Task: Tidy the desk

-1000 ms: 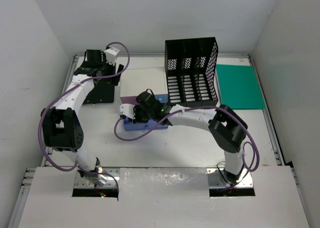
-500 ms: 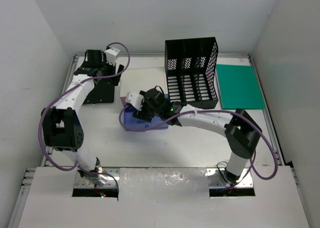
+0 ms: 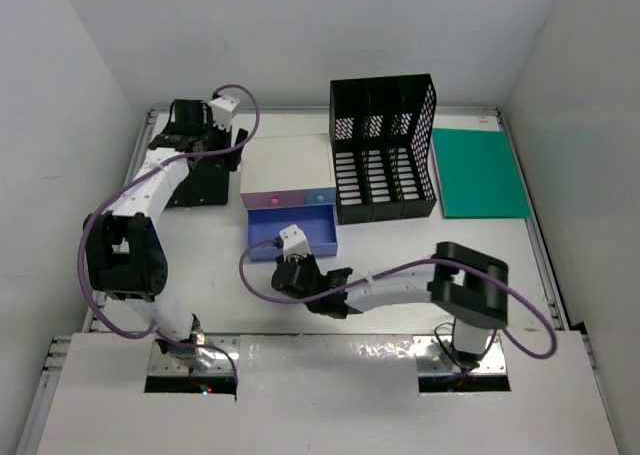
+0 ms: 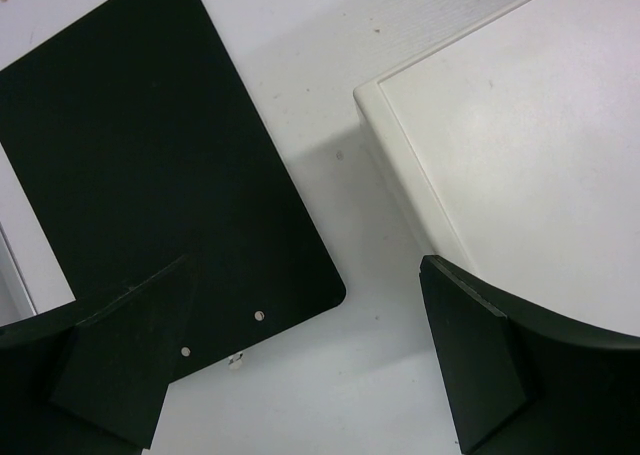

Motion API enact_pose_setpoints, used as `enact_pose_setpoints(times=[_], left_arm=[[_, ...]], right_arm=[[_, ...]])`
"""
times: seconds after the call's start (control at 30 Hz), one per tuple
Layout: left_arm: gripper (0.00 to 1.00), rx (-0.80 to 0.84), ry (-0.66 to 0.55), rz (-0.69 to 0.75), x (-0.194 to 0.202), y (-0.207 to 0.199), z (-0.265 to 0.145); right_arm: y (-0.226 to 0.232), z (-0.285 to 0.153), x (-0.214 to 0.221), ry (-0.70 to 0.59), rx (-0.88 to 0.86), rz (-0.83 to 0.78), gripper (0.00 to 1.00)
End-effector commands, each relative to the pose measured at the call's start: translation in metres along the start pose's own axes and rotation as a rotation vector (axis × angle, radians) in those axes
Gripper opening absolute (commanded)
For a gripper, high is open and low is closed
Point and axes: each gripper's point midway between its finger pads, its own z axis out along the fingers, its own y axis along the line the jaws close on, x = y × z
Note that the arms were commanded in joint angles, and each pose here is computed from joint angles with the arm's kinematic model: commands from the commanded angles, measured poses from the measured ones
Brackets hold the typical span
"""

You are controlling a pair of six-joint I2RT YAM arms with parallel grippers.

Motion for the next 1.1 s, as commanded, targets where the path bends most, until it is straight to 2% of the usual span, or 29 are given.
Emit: enact_pose_setpoints(times=[0.0,0.1,0.23,0.53,1.07], left_arm=[[0.94,0.021,-0.048,-0.006,-0.013,-0.005,0.001],[0.94,0.017,-0.050,-0.008,-0.013,-0.004,0.001],[0.94,0.018,-0.047,-0.010,-0.012,-0.004,0.002],[0.94,0.009,-0.033,-0.004,-0.009,-0.003,0.006],[0.94,0.009,-0.024,0.002,-0.006,-0.003,0.006]], right_arm=[[0.011,0.017,0.002,-0.005,0.039,0.192,0.35],[0.018,0.028,0.006,0.008,0.044,0.189,0.35],[-0.003,0.052,0.004,-0.009,0.101,0.224,0.35],[-0.026,0.082,-0.036,-0.130,0.187,0.151,0.31],[-0.065,0.131,-0.110,-0.323,0.294,0.160,0.30]])
